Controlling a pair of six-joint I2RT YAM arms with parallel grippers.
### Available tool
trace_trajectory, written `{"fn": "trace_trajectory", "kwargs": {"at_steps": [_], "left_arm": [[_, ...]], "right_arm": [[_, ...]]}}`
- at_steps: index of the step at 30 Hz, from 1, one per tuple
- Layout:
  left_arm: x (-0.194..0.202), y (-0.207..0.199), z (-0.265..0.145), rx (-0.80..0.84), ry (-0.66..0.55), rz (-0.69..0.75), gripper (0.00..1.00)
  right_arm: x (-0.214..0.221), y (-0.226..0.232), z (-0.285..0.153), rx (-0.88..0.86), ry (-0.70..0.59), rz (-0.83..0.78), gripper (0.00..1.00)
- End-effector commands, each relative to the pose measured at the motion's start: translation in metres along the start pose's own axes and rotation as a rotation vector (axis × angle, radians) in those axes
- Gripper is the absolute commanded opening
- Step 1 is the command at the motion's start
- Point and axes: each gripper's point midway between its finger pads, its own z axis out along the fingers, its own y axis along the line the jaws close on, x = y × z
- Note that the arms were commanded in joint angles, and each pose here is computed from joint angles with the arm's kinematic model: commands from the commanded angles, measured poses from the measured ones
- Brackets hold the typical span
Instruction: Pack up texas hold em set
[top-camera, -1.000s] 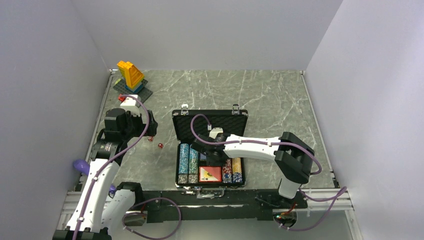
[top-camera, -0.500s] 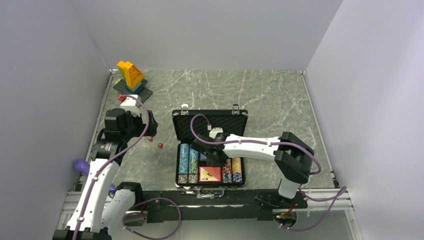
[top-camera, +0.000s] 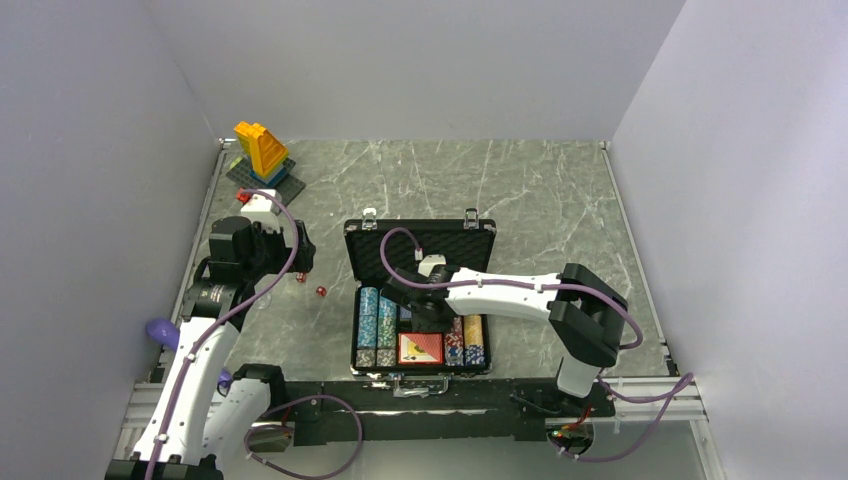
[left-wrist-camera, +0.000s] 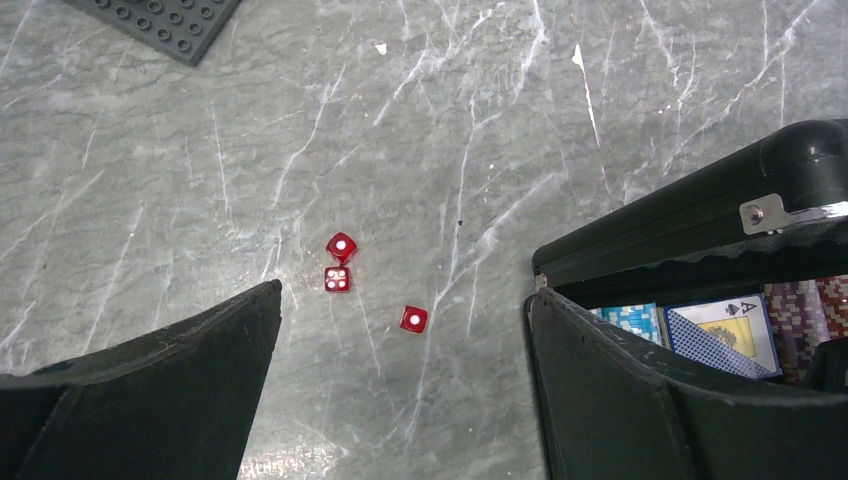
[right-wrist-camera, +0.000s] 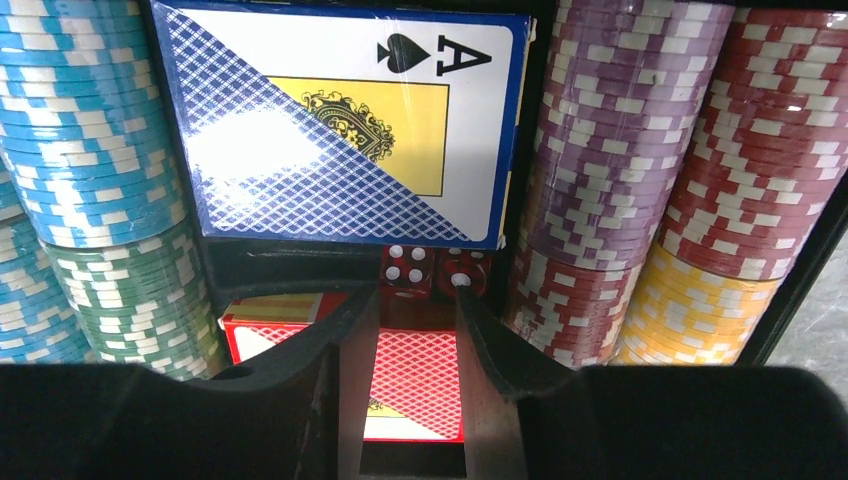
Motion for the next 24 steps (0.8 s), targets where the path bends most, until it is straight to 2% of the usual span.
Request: {"fn": "trace_trajectory", "kwargs": {"at_steps": [1,8,24], "left_arm": [[-0.016,-0.005,-0.001,0.019,-0.05,0.004,0.99],[-0.016,-0.005,-0.001,0.019,-0.048,0.003,1.0],[-0.015,-0.004,0.0,0.017,-0.044,0.004,0.99]], "right_arm": [[-0.019,0.004,-0.016,-0.025,-0.068,-0.008,0.38],[-0.028,0.013,-0.026,-0.05,-0.11,-0.037,0.37],[-0.01,0.005,-0.004,0.001,-0.045,-0.049,0.33]]}}
